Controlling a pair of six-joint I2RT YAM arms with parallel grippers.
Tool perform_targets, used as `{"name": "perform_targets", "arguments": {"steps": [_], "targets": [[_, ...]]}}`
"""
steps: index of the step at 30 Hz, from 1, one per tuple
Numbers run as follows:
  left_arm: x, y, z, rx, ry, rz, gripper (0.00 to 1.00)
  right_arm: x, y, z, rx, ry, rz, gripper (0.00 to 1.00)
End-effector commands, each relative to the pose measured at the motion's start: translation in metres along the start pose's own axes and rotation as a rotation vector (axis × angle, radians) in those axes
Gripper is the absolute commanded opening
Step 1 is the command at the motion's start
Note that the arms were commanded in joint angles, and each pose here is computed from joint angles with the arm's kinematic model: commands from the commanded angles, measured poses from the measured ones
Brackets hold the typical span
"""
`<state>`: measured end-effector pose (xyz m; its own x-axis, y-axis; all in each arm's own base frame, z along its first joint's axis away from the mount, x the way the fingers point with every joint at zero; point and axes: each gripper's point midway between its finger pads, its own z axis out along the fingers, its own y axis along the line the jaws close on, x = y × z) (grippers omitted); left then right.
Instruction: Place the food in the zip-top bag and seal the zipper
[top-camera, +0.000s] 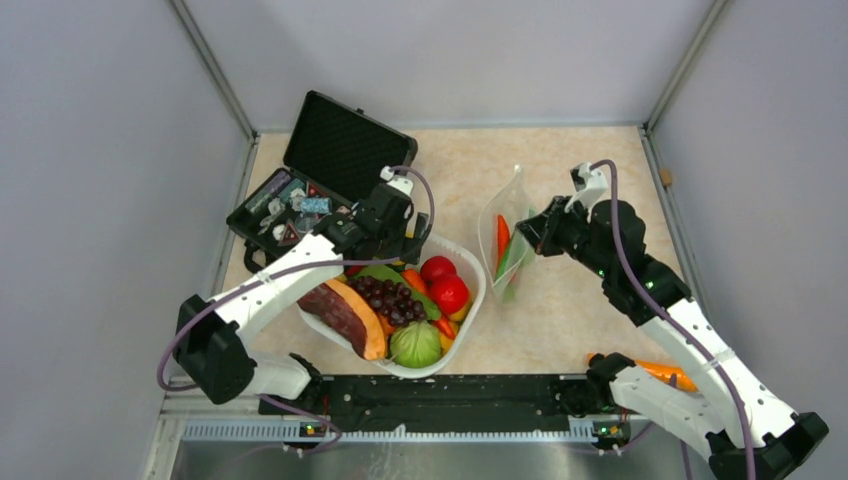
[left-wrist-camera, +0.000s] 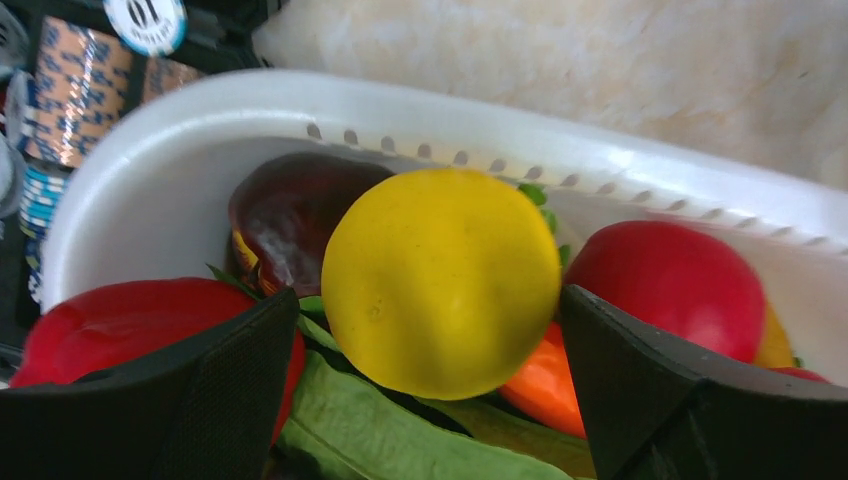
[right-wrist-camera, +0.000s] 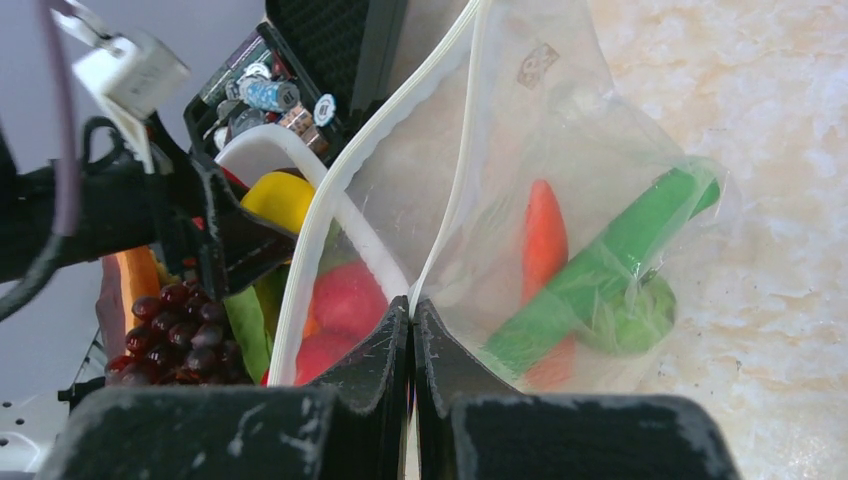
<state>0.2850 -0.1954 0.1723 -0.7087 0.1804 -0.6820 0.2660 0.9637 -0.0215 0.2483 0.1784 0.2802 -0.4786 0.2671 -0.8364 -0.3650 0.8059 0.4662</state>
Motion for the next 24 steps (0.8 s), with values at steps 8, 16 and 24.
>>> {"name": "perform_targets", "arguments": {"steps": [8,16,24], "targets": [[0.013,0.005,0.015,0.028,0.041,-0.033,0.9,-0.018,0.009,-0.004,-0.035,-0.073,0.006,0.0],[0.001,-0.001,0.006,0.064,0.011,-0.054,0.65,-0.018,0.008,-0.003,-0.032,-0.071,0.009,0.0],[-0.024,0.0,-0.018,0.086,-0.106,-0.086,0.54,-0.012,0.005,0.0,-0.025,-0.058,0.014,0.0]]}}
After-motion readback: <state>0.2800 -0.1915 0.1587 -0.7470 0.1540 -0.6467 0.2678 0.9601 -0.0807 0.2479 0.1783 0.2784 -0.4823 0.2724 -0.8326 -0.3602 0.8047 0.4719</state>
